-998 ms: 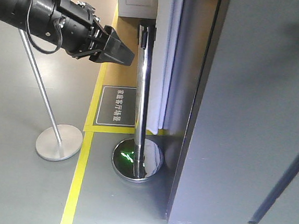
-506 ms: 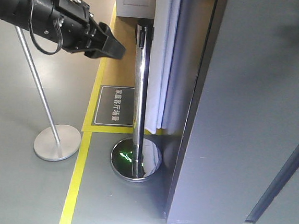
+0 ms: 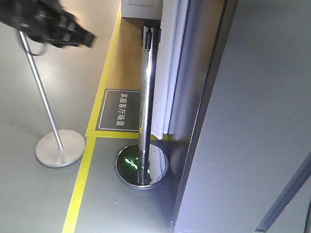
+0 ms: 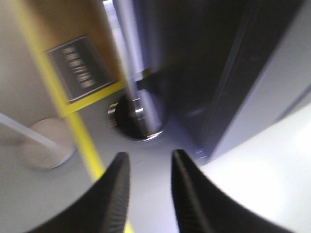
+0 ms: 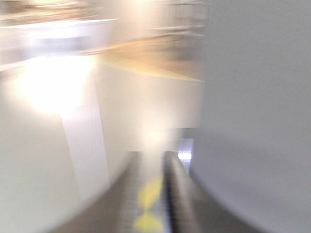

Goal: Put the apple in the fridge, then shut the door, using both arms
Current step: 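Pull the left gripper back from the closed refrigerator door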

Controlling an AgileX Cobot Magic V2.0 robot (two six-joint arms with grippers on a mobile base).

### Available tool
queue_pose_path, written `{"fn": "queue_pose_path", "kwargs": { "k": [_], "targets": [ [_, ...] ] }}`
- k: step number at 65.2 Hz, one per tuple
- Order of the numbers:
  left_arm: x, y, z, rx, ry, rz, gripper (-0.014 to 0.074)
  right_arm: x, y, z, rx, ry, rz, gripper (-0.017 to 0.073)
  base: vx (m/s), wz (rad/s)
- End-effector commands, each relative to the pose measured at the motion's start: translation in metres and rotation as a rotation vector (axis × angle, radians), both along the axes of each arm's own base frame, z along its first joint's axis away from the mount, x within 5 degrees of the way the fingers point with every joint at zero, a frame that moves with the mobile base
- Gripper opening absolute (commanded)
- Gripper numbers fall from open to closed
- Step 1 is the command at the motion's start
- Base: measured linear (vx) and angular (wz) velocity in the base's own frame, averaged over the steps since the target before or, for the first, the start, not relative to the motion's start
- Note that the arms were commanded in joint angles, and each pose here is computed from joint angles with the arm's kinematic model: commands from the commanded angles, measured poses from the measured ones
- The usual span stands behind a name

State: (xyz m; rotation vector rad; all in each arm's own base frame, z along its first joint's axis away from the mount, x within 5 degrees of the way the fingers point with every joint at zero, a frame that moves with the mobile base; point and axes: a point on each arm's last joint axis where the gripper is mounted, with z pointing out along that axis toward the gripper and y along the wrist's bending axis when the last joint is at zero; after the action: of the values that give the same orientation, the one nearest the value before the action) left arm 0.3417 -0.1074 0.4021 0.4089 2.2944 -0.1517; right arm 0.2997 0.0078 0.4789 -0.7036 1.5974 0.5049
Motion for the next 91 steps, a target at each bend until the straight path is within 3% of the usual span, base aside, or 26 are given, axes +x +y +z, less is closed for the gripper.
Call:
{"fn": "queue_pose_path", "kwargs": {
  "k": [1,6,16,24,31,41,50,56,67,91],
  "targets": [
    [-0.026,0.015,0.04,0.015,-0.115,0.051,0.0057,-0.036,0.014,0.023,0.031,-0.002,0.113,-0.0003,0.0,0.0],
    [-0.04,0.019,0.05,0.014,-0.123,0.053,-0.0009,-0.049,0.018,0.02,0.033,0.02,0.132,-0.0003,0.0,0.0],
    [-0.069,0.026,0.068,-0.043,-0.202,0.045,-0.0008,-0.071,0.02,-0.005,0.039,0.052,0.075,-0.0003,0.0,0.0],
    [-0.098,0.031,0.066,-0.107,-0.244,0.032,-0.0008,-0.09,0.021,-0.045,0.02,0.075,0.008,-0.0003,0.0,0.0],
    [-0.126,0.038,0.046,-0.137,-0.266,0.026,-0.0008,-0.107,0.021,-0.083,0.024,0.121,-0.067,-0.0003,0.0,0.0],
    [-0.169,0.052,-0.011,-0.138,-0.277,0.032,-0.0008,-0.131,0.022,-0.142,0.039,0.229,-0.148,-0.0003,0.0,0.0],
    [-0.207,0.064,-0.071,-0.149,-0.296,0.038,-0.0008,-0.152,0.025,-0.188,0.016,0.298,-0.167,-0.0003,0.0,0.0],
    [-0.226,0.07,-0.1,-0.188,-0.299,0.063,-0.0008,-0.165,0.027,-0.212,0.004,0.332,-0.169,-0.0003,0.0,0.0],
    [-0.247,0.076,-0.135,-0.279,-0.272,0.127,-0.0008,-0.176,0.029,-0.223,0.004,0.335,-0.178,-0.0003,0.0,0.0],
    [-0.251,0.078,-0.134,-0.302,-0.325,0.126,-0.0008,-0.179,0.03,-0.22,0.009,0.311,-0.176,-0.0002,0.0,0.0]
  ]
}}
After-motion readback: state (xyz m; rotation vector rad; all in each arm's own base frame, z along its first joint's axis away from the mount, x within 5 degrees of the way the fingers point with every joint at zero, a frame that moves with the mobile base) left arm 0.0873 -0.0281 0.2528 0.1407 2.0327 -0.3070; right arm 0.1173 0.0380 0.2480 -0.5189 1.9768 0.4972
